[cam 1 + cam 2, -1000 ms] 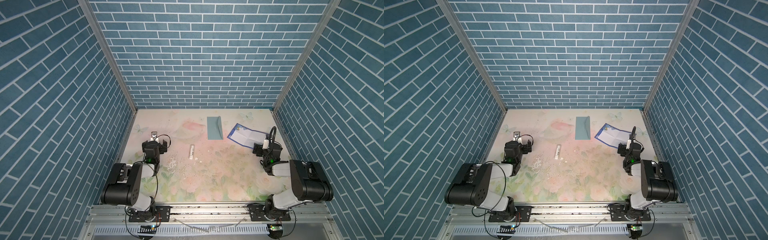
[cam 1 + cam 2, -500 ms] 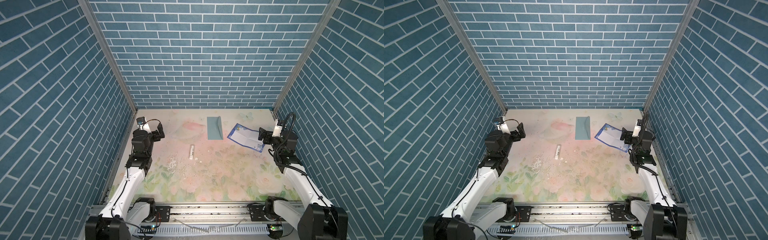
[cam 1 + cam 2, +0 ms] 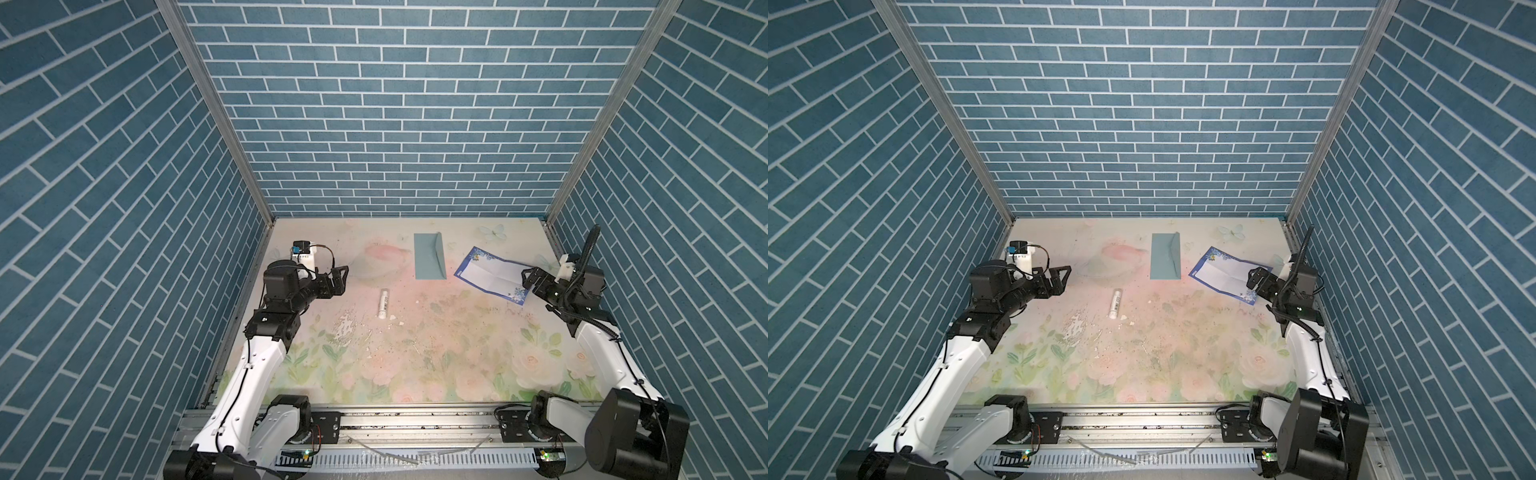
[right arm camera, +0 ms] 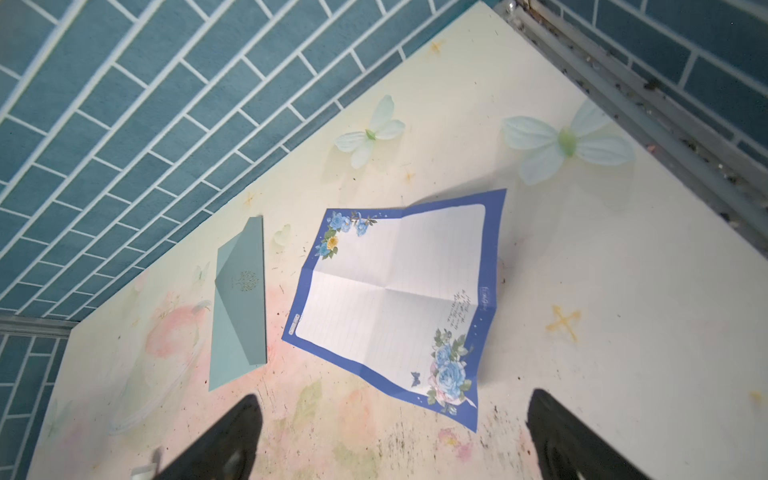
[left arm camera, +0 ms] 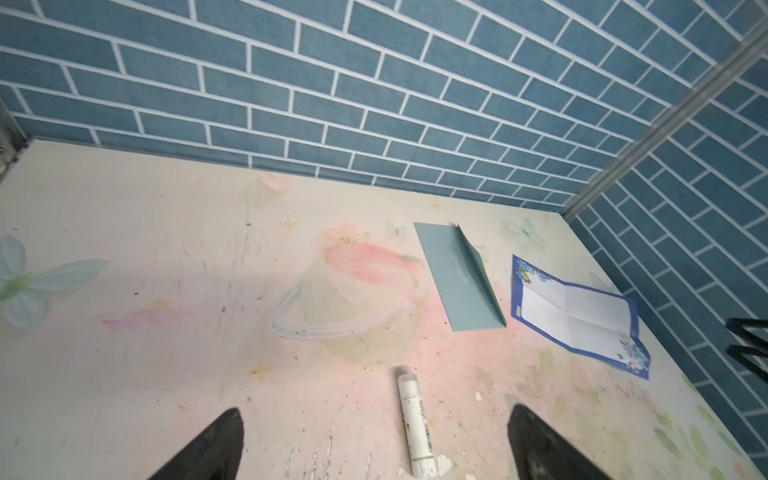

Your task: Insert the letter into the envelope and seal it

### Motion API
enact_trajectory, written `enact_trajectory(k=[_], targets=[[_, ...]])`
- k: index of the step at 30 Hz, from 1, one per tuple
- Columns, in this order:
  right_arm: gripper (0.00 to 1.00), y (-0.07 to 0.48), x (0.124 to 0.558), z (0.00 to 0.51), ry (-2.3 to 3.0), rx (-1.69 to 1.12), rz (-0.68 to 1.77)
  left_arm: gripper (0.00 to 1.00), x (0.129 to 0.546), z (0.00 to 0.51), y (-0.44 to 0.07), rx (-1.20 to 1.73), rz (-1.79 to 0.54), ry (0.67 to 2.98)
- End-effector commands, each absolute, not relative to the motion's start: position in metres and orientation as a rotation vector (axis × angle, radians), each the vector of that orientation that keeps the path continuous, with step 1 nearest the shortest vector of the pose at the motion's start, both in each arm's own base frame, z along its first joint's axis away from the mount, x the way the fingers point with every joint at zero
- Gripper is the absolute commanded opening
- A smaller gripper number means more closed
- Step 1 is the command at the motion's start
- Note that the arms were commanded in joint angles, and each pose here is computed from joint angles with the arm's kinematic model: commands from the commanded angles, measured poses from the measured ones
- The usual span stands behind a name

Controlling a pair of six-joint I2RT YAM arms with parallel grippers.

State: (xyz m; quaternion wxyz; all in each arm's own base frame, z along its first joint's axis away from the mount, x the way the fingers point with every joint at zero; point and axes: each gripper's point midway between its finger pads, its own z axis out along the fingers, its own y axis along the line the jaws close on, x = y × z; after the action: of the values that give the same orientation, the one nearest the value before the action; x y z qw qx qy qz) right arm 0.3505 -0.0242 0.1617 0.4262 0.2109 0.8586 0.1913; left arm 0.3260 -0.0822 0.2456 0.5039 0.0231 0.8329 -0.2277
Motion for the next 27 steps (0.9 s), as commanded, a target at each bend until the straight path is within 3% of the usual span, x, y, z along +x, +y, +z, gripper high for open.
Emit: enact_trajectory(k=[1, 12, 27], targets=[[0.95, -0.024, 0.355, 0.150, 2.141, 0.625, 0.611, 1.00, 0.312, 0.252, -0.098, 0.182, -0.618, 2.033], [0.86, -0.049, 0.386, 0.104, 2.163, 0.715, 0.719, 1.00, 0.307, 0.252, -0.104, 0.225, -0.641, 2.020], [0.57, -0.048, 0.428, 0.072, 2.087, 0.781, 0.936, 1.00, 0.309, 0.250, -0.105, 0.229, -0.652, 2.024]])
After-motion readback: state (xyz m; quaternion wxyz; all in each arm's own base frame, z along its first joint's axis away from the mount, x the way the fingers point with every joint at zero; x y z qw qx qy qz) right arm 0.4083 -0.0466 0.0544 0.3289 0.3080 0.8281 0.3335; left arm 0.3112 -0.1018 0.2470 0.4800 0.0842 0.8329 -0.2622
